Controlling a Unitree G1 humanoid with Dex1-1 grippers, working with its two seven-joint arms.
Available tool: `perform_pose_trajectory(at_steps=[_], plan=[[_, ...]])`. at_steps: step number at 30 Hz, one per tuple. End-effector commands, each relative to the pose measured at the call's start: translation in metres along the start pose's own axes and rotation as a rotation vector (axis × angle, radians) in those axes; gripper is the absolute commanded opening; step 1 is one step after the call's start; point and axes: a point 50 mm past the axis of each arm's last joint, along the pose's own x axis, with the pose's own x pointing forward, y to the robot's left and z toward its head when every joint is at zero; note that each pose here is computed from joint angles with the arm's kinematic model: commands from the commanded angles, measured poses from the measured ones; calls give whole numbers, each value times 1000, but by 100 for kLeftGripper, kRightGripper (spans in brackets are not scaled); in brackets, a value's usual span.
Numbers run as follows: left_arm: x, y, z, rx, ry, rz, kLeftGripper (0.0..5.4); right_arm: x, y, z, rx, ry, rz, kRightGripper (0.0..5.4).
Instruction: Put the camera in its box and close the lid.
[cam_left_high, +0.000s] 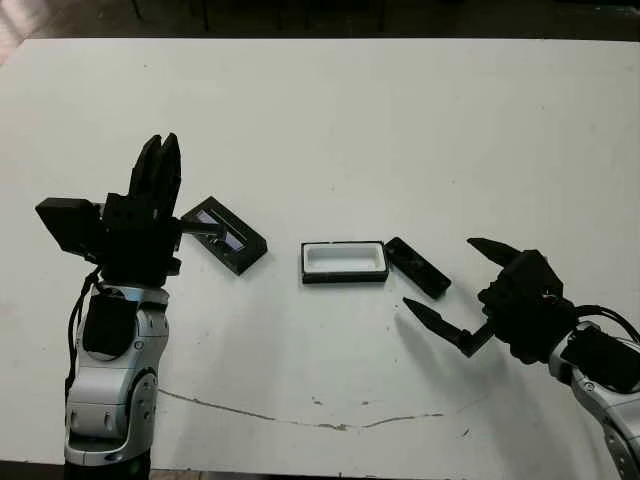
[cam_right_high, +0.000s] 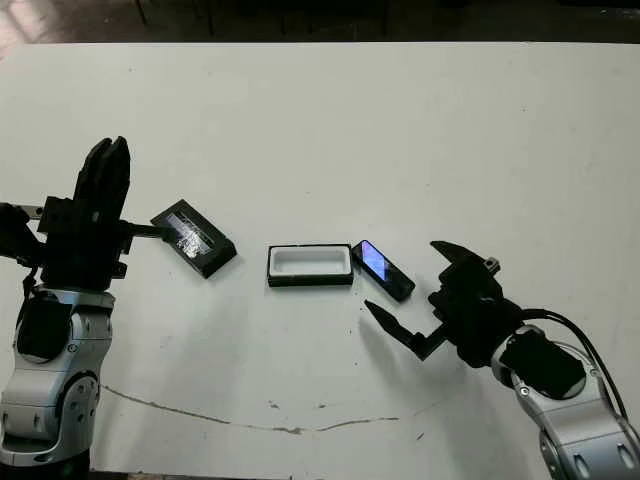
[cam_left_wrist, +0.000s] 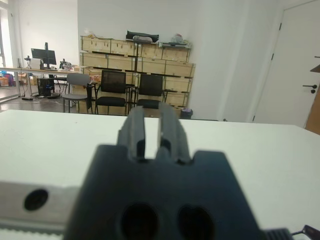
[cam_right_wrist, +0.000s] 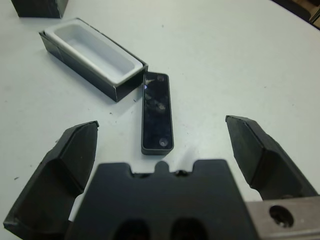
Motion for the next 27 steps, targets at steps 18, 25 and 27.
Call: perform_pose_trajectory(at_steps=[18, 25, 27], plan=[[-4, 4, -5, 30, 43, -1, 0, 9, 3, -18, 53, 60, -22, 347], [-4, 4, -6, 39, 49, 5, 0, 14, 8, -18, 55, 42, -14, 193], [-5, 4, -6, 38, 47, 3, 0, 15, 10, -17, 54, 42, -14, 150]])
